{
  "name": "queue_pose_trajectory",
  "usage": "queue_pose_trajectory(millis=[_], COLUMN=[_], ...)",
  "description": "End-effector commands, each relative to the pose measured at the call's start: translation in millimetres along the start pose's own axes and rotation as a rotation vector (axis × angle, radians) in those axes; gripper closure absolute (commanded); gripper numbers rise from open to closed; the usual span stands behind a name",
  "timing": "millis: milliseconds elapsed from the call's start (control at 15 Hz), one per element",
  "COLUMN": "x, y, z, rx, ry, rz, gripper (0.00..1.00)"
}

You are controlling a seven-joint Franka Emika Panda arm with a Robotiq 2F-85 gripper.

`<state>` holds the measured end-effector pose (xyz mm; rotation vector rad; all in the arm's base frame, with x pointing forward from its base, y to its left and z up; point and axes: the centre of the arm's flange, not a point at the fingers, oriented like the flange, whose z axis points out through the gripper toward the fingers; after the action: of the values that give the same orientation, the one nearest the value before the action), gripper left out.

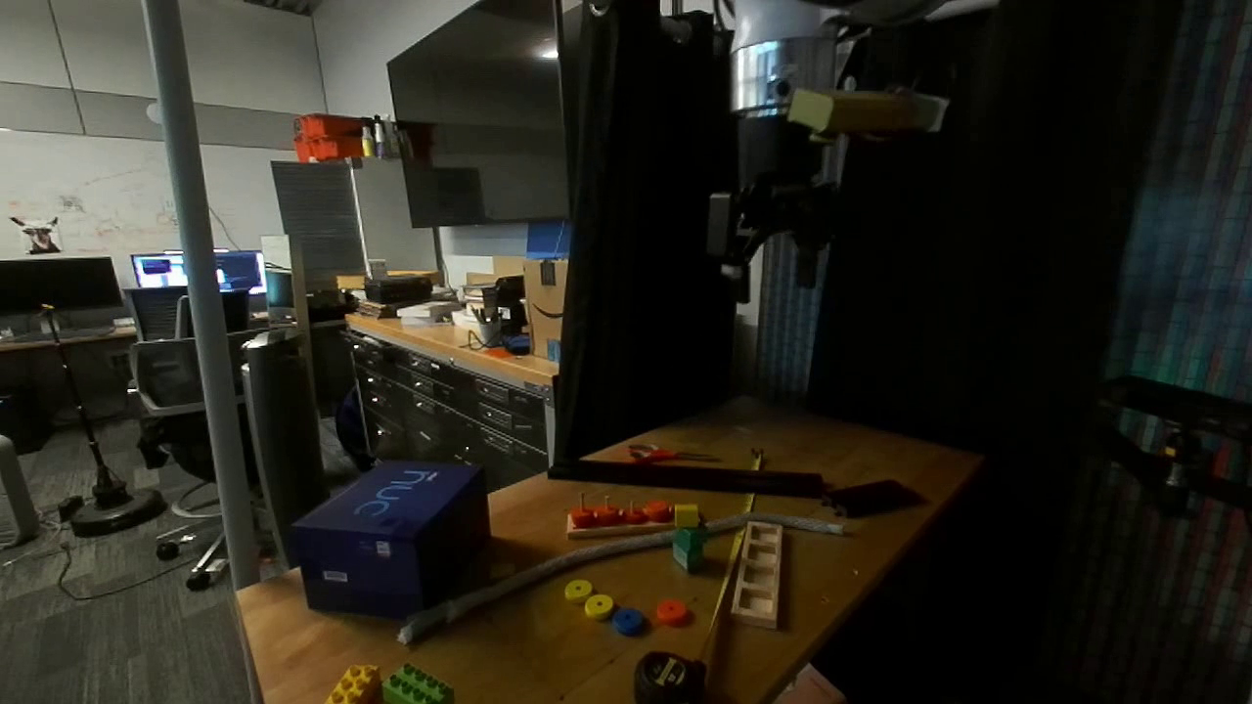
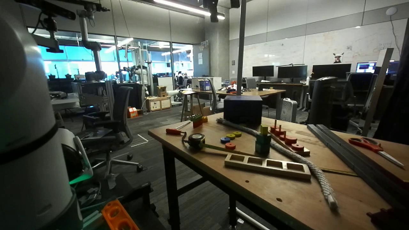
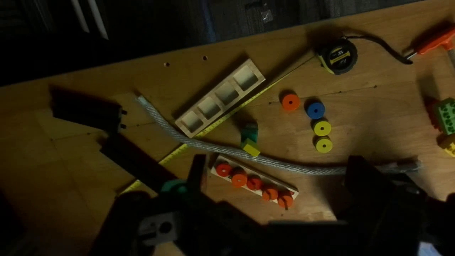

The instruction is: Pick the orange ring and put it on the table

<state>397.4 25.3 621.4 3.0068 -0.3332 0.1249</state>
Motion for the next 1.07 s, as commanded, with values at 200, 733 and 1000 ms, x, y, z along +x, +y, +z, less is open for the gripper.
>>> queue_pose_trajectory(millis=[200,733,1000], x=[-67.0,-129.9,-163.4], y=[70.3,111.4,123.6], z=[-36.4,-13.5,15.5], rx=[0.091,0.194,0.146], ry=[-0.098,-0.172,-0.217], rz=[-0.083,-0.258,-0.263], gripper=[0.0,0.0,0.0])
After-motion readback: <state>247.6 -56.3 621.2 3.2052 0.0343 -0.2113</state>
